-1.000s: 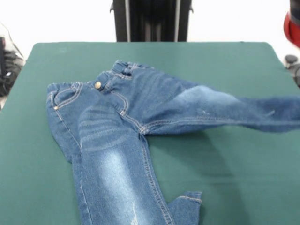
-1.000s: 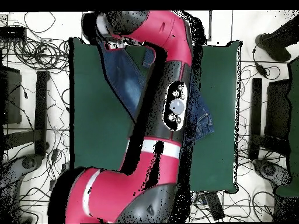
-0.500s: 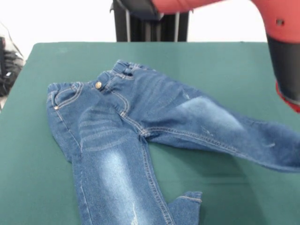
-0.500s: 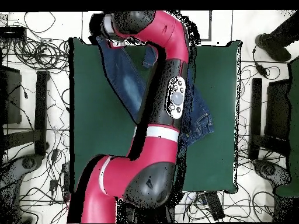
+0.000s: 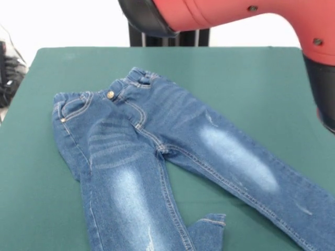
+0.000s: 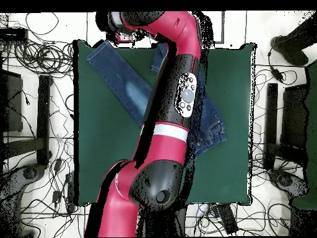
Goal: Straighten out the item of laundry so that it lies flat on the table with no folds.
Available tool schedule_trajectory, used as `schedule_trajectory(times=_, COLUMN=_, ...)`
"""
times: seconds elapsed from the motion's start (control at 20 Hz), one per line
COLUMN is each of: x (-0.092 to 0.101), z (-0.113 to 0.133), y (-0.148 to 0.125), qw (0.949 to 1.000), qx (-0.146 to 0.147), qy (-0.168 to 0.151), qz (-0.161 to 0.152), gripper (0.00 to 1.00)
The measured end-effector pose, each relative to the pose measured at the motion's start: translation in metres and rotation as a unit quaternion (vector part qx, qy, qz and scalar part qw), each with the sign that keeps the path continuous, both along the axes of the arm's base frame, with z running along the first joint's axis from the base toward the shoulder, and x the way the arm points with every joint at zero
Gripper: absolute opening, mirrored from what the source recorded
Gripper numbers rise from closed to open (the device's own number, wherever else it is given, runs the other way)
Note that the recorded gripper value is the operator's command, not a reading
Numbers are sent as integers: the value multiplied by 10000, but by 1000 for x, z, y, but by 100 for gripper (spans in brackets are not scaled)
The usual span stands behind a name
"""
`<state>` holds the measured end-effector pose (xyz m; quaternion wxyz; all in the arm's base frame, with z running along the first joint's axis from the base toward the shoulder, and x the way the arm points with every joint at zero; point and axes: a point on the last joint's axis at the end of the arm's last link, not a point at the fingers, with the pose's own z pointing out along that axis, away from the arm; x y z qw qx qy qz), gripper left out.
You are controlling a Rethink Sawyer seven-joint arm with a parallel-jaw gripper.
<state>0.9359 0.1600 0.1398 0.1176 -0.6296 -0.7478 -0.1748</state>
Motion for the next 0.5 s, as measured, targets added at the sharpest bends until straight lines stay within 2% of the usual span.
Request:
schedule_trajectory(times=0.15, x=4, z=8, y=6, qw=10000, qx=-30, qy=-40, qz=8, gripper=100)
schedule_trajectory(times=0.4, x=3, z=10, y=16, qw=9996, qx=-242, qy=-51, qz=111, gripper=100)
schedule_trajectory(times=0.45, x=2, z=10, y=16, qw=9993, qx=-333, qy=-51, qz=146, gripper=100)
schedule_trajectory(times=0.5, x=0, z=11, y=15, qw=9981, qx=-572, qy=-55, qz=211, gripper=100)
